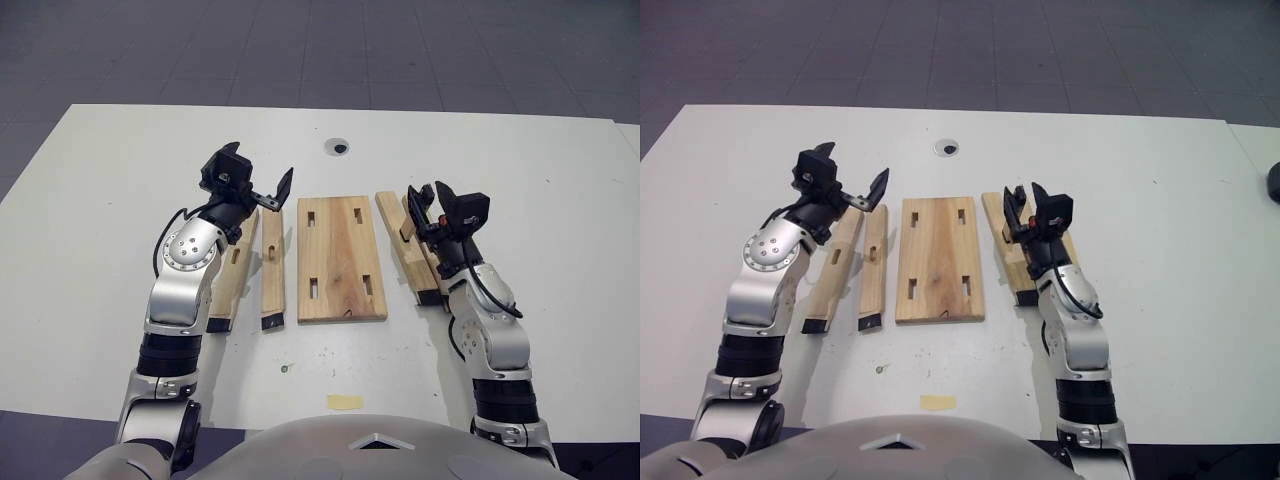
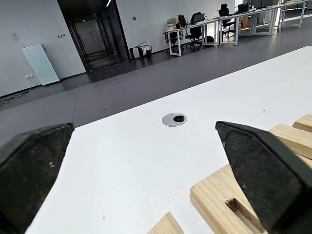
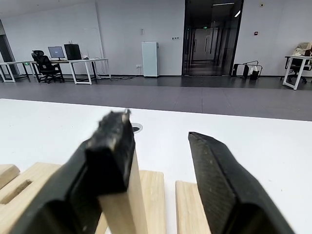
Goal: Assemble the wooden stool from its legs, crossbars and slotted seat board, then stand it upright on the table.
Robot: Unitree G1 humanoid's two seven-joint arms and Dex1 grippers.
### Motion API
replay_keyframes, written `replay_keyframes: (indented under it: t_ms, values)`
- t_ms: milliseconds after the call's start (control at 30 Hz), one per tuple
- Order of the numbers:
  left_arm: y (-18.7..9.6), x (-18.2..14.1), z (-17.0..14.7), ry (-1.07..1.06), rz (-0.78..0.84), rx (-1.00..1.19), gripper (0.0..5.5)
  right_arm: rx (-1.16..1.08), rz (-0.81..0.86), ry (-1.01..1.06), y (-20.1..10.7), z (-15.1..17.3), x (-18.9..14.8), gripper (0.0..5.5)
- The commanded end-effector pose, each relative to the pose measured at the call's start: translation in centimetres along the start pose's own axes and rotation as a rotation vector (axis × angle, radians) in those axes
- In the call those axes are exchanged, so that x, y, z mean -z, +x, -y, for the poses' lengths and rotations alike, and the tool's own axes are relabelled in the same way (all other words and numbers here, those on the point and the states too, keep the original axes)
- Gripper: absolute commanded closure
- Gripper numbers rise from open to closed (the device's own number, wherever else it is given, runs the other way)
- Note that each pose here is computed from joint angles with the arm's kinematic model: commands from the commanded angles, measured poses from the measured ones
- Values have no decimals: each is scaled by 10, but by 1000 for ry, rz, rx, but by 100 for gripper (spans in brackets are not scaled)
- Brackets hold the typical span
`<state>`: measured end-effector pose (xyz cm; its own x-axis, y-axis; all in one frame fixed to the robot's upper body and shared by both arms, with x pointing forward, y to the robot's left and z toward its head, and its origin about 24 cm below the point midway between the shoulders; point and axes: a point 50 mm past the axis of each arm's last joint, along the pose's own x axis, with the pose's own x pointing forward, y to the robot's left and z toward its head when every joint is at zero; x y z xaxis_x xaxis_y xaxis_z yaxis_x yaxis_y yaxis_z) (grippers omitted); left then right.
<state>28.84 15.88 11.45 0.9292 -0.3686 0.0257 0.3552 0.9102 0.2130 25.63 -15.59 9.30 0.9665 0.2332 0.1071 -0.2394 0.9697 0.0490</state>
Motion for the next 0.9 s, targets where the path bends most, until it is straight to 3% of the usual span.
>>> replay_keyframes:
  t_ms: [33,333,500,667,900]
  values:
    - [2,1,1,6,1,-2,10,-14,73,-43,13,-1,-31,217]
    - [3,3,5,-7,4,-12,10,-82,147,-63,40,-13,-79,92]
    - [5,3,7,-12,11,-13,10,-95,75,-78,52,-8,-66,11]
    - [4,4,5,-13,8,-24,10,-89,42,-49,52,-5,-60,11]
    - [5,4,6,-20,11,-28,10,-127,287,-45,62,-16,-137,11]
